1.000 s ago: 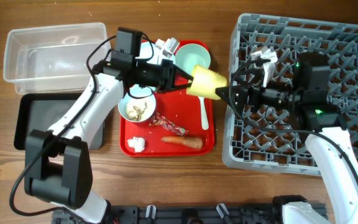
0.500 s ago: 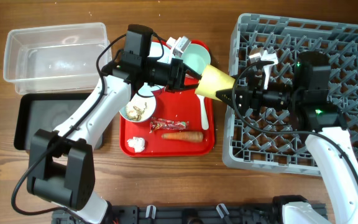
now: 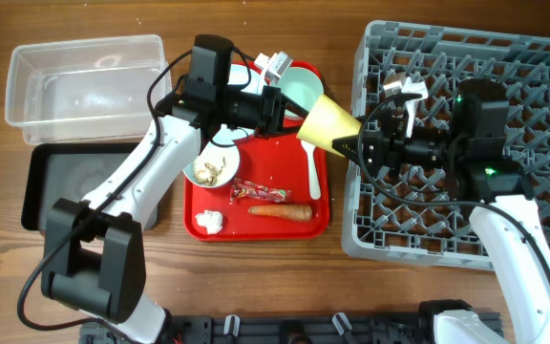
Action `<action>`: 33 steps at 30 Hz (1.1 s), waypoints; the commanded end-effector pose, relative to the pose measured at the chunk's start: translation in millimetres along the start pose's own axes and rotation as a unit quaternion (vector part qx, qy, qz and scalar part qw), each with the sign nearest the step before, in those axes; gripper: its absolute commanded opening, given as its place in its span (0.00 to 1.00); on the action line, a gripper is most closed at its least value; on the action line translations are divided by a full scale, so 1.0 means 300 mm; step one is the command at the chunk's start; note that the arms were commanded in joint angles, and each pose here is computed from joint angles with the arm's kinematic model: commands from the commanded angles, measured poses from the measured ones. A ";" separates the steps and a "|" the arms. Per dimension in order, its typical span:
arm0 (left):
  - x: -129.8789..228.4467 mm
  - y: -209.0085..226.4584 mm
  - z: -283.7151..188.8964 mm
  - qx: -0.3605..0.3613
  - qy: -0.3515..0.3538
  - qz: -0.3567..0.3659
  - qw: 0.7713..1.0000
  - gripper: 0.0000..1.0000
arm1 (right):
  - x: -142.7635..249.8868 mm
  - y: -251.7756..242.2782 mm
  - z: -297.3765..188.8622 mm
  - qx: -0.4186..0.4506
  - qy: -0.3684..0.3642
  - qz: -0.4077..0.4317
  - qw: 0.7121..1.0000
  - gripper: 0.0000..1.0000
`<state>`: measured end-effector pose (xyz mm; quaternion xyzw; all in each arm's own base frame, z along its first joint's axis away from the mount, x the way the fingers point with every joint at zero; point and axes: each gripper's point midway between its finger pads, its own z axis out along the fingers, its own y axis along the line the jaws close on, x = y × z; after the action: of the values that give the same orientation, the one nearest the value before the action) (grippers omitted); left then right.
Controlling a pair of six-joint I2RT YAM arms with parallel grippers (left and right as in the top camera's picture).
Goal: Sort waste into correct bins and load items into the dishwasher rack
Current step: 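Lift the yellow cup and hand it to the right gripper, then carry the yellow cup with the right gripper into the rack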
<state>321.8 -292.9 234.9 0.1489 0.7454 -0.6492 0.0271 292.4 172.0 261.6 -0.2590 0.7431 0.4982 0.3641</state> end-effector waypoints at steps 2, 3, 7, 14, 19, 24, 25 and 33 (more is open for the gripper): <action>-0.009 -0.034 0.001 0.002 -0.002 0.013 1.000 0.24 | -0.021 -0.010 0.001 0.011 -0.002 -0.012 1.000 0.54; -0.010 -0.032 0.001 0.000 -0.003 0.017 1.000 0.37 | -0.017 -0.032 0.000 0.030 0.000 0.005 1.000 0.52; -0.034 0.031 -0.004 -0.049 -0.032 -0.003 0.998 0.51 | 0.018 -0.137 -0.017 0.124 0.010 0.056 0.991 0.47; 0.047 0.403 -0.212 -0.358 -0.088 -0.101 0.924 0.62 | 0.087 -0.287 -0.122 0.279 0.023 0.128 0.951 0.36; 0.152 0.449 -0.474 -0.525 -0.108 -0.136 0.833 0.63 | 0.080 -0.348 -0.375 0.424 0.032 0.195 0.884 0.32; 0.143 0.340 -0.582 -0.551 -0.163 -0.108 0.811 0.64 | 0.056 -0.362 -0.728 0.575 0.000 0.254 0.778 0.30; 0.140 0.325 -0.584 -0.550 -0.169 -0.102 0.812 0.64 | 0.067 -0.367 -0.786 0.599 -0.007 0.266 0.756 0.30; 0.139 0.302 -0.588 -0.548 -0.175 -0.095 0.813 0.64 | 0.211 -0.409 -0.966 0.650 -0.001 0.360 0.669 0.26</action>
<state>329.9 -106.7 159.8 -0.0841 0.9715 -0.1559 0.1576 262.4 -137.1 216.0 0.3199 0.9154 -0.0105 0.2441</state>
